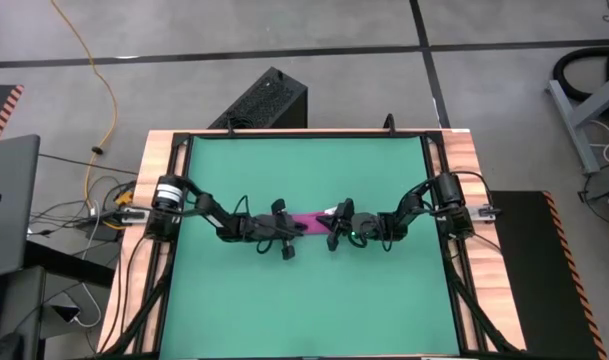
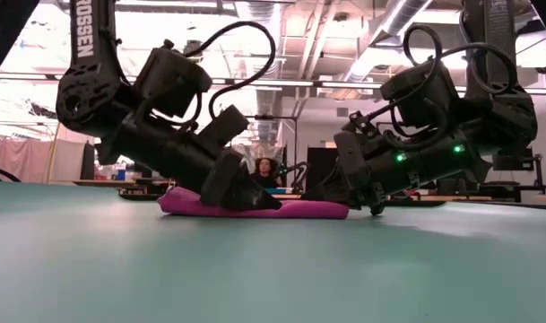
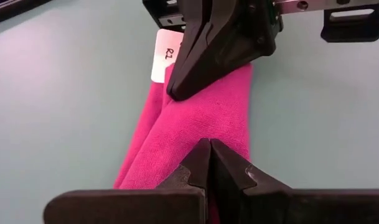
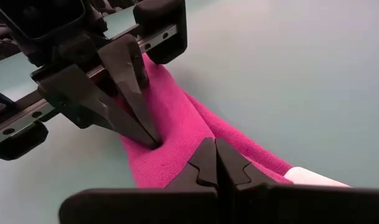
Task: Roll towel into tight, uniform cylinder
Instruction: Roll the pink towel
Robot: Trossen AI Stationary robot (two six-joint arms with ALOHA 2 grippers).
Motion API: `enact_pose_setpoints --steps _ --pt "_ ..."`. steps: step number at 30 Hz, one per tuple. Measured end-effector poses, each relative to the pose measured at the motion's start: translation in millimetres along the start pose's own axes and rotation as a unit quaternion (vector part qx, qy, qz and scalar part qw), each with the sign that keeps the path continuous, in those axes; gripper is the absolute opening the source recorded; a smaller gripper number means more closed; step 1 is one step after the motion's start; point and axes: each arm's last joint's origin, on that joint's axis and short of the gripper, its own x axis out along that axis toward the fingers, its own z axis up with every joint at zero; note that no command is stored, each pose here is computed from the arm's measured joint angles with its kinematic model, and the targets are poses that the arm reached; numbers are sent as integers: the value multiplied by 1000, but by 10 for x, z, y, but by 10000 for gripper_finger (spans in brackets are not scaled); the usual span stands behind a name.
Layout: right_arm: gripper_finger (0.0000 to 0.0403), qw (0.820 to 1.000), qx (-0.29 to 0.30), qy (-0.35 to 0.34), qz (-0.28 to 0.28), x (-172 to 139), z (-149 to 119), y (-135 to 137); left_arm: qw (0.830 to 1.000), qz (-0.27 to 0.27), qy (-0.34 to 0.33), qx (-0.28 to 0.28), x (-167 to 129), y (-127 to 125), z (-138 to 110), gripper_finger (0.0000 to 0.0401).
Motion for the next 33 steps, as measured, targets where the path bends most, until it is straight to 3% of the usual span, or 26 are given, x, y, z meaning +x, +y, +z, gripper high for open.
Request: enact_pose_setpoints --steps 6,18,28,33 --pt "7 1000 -8 -18 6 -43 58 56 1000 0 17 -5 -11 1 -69 0" --pt "7 992 -64 -106 25 -257 521 315 1000 -2 23 -9 -19 3 -88 0" --pt "7 992 -90 -86 37 71 443 437 1000 -5 16 -16 -17 1 -80 0" --pt "7 996 -52 -67 16 222 287 317 999 -16 16 -24 -20 -2 -81 0"
